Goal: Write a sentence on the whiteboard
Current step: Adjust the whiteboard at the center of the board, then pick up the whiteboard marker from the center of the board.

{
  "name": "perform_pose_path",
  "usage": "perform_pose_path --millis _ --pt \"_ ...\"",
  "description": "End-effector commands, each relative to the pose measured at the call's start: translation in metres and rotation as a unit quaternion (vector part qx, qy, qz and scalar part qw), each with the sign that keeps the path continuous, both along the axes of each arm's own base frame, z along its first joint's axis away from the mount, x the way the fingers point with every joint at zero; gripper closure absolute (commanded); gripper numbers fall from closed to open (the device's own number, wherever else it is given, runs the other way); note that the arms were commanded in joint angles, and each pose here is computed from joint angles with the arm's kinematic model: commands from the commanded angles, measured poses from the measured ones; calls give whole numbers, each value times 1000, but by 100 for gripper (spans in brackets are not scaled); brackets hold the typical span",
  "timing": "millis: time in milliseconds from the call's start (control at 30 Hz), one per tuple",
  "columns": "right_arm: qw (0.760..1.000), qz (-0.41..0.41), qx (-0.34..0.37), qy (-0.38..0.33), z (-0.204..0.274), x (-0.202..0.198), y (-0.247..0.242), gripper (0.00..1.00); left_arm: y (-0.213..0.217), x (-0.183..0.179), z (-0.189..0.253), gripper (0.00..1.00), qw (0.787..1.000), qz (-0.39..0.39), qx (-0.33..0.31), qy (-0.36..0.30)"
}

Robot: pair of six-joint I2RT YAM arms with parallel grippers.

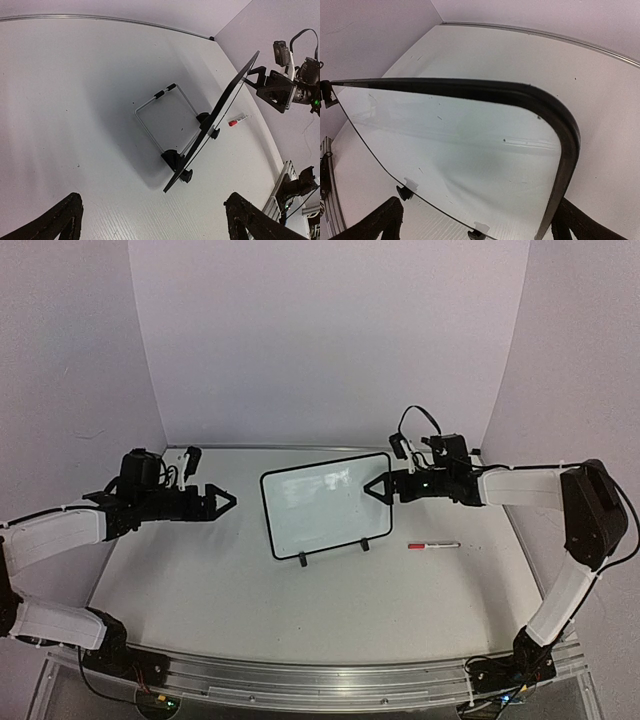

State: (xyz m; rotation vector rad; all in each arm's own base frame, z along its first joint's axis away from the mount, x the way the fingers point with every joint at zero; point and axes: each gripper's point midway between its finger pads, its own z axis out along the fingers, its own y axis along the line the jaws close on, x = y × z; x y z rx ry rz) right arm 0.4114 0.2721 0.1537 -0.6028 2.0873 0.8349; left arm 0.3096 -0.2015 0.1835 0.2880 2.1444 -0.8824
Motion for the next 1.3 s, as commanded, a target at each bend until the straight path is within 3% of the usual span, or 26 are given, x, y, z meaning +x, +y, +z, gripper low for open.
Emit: perform_pose_path --millis 0,333,600,767,867,1033,1200,1267 --pt "999 -41 -5 -26 18 12 -7 2 6 6 7 1 1000 20 0 -16" --pt "976 -214 -16 -27 50 -1 -78 2 25 8 12 0 997 73 22 -15" --pt "905 -402 -46 136 15 -59 -159 5 39 6 23 0 994 97 48 -30" --pt "849 -473 0 235 -10 -86 -175 18 46 2 43 1 991 110 38 -67" --pt "822 -503 20 265 -23 -88 -178 20 48 0 48 0 990 113 41 -72" --pt "799 -516 8 308 -46 -75 -173 28 47 -7 54 1 991 110 24 -72" --pt "770 -532 -4 353 -77 -60 -179 49 45 -13 51 0 993 100 20 -65" --pt "762 -538 -6 359 -83 -56 -182 50 46 -15 50 1 993 98 21 -64"
